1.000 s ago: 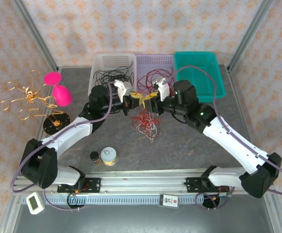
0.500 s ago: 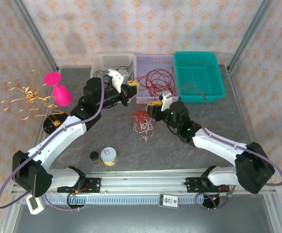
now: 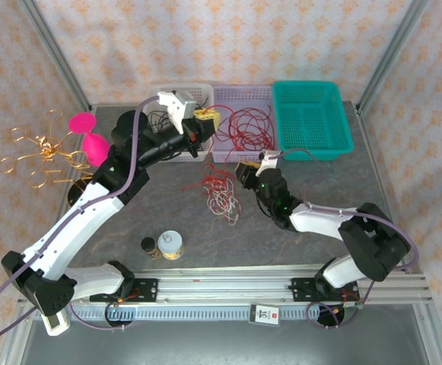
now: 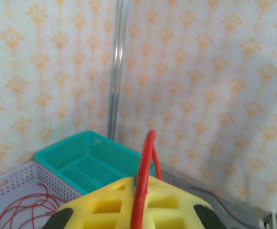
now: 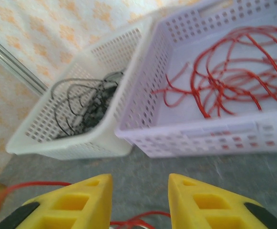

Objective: Untangle the cables

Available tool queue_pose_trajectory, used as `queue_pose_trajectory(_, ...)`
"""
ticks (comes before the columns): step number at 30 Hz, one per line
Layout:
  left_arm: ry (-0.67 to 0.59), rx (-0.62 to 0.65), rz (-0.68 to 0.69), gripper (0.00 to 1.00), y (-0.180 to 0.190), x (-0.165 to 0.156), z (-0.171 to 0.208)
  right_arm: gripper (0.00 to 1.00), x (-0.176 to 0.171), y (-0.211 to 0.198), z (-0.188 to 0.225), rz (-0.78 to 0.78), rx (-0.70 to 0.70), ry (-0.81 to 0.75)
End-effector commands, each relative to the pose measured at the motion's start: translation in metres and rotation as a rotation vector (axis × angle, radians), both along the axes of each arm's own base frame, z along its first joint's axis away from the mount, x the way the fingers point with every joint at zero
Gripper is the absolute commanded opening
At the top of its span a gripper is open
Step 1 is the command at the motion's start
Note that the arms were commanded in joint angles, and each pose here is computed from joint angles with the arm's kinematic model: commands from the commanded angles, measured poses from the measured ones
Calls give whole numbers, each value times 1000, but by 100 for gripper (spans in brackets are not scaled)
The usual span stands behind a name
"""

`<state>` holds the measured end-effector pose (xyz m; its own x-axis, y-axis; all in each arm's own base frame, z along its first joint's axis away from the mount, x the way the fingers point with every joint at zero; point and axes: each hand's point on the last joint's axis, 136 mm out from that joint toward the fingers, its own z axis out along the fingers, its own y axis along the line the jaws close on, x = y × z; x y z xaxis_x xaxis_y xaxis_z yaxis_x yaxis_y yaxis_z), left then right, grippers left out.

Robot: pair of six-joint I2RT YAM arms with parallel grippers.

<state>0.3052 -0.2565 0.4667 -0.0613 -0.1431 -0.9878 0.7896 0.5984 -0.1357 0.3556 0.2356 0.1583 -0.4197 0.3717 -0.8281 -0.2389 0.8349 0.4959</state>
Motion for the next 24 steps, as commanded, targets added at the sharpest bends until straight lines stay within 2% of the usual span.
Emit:
queue_pose_trajectory(1, -79, -76, 37, 0, 11, -7, 40, 33, -9, -12, -16, -42, 20, 25)
queue_pose_trajectory(7, -61, -67, 74, 0, 10, 5, 40, 36, -37, -47, -22, -73, -100, 32)
queue_pose_trajectory(9, -51, -66, 83, 0, 10, 8, 39, 38, -47, -55, -9, -55, -135, -1)
queue_pose_trajectory(12, -26, -55, 109, 0, 11, 15, 33, 47, -63, -59, 24, 5, -156, -80)
queue_pose_trajectory(16, -2, -66, 109, 0, 8, 20, 28, 54, -113, -5, 79, 440, -116, -262)
queue_pose_trajectory(17, 6, -69, 97, 0, 6, 20, 26, 55, -121, 6, 91, 509, -94, -290)
queue_pose_trajectory(20, 23, -67, 86, 0, 2, 22, 22, 55, -137, 39, 134, 667, -46, -378)
queue_pose_trajectory(24, 51, -54, 121, 0, 4, 28, 14, 54, -142, 73, 183, 724, -52, -500)
